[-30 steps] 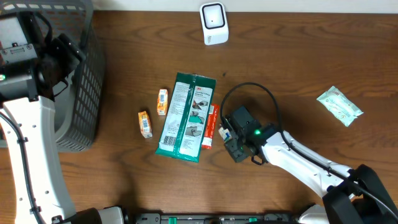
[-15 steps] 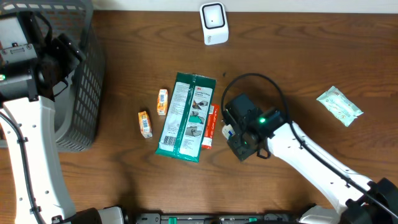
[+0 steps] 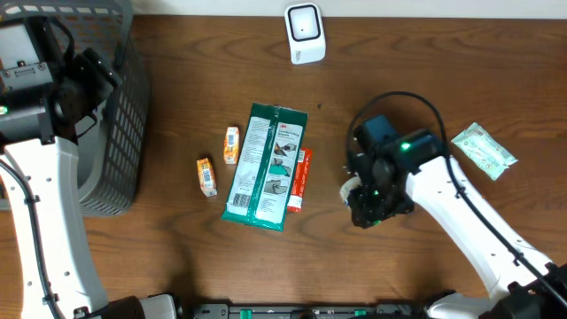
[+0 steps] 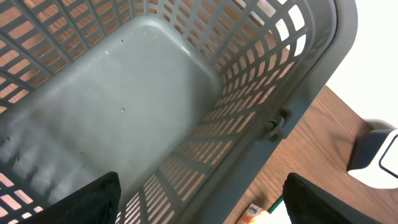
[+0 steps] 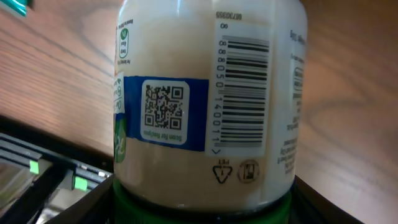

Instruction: Scan the item barcode

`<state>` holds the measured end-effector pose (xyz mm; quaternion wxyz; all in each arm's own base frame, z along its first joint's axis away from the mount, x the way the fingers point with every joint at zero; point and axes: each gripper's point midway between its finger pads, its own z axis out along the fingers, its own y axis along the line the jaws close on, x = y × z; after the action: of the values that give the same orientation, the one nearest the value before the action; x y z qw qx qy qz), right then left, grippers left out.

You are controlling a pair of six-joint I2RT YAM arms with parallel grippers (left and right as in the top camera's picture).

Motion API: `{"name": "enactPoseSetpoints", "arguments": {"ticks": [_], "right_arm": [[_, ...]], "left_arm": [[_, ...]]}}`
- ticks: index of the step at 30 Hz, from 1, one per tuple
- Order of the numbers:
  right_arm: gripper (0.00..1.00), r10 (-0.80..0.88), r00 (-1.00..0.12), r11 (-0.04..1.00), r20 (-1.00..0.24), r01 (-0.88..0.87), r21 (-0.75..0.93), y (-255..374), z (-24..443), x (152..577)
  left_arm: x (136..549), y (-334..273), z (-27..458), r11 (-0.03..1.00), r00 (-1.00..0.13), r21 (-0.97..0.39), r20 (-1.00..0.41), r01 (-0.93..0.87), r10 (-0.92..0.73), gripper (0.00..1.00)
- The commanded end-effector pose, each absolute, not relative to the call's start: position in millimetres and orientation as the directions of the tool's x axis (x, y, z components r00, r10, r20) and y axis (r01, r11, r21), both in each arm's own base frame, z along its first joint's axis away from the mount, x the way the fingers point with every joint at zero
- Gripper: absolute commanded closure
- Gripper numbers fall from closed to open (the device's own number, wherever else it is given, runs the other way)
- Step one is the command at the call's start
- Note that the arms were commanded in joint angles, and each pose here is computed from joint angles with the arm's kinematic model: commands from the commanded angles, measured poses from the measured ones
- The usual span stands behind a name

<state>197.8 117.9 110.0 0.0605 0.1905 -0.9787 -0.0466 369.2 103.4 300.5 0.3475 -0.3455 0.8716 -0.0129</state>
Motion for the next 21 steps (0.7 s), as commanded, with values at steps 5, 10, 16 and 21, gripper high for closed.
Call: {"name": "enactPoseSetpoints", "arguments": {"ticks": [5, 10, 16, 21], "right_arm": [[0.60, -0.331, -0.918, 0.941, 0.218, -0.303, 0.150, 119.0, 93.1, 194.9], [0.60, -0.317, -0.885, 0.947, 0.341, -0.277, 0.161, 121.7, 67.9, 189.3], [0.61, -0.299, -0.833, 0.954, 0.466, -0.261, 0.146, 118.4, 41.2, 181.6], [0.41, -0.325, -0.811, 0.946, 0.487, -0.285, 0.158, 117.7, 34.2, 180.2]], "left_arm": [[369.7, 106.3, 301.4, 0.759, -0.517, -0.255, -0.601, -0.599, -0.610, 0.16], [369.8, 106.3, 301.5, 0.759, -0.517, -0.255, -0.601, -0.599, -0.610, 0.16], [369.7, 106.3, 301.4, 0.759, -0.517, -0.255, -0.601, -0.599, -0.610, 0.16], [369.8, 106.3, 301.5, 0.759, -0.517, -0.255, -0.601, -0.599, -0.610, 0.16]]}}
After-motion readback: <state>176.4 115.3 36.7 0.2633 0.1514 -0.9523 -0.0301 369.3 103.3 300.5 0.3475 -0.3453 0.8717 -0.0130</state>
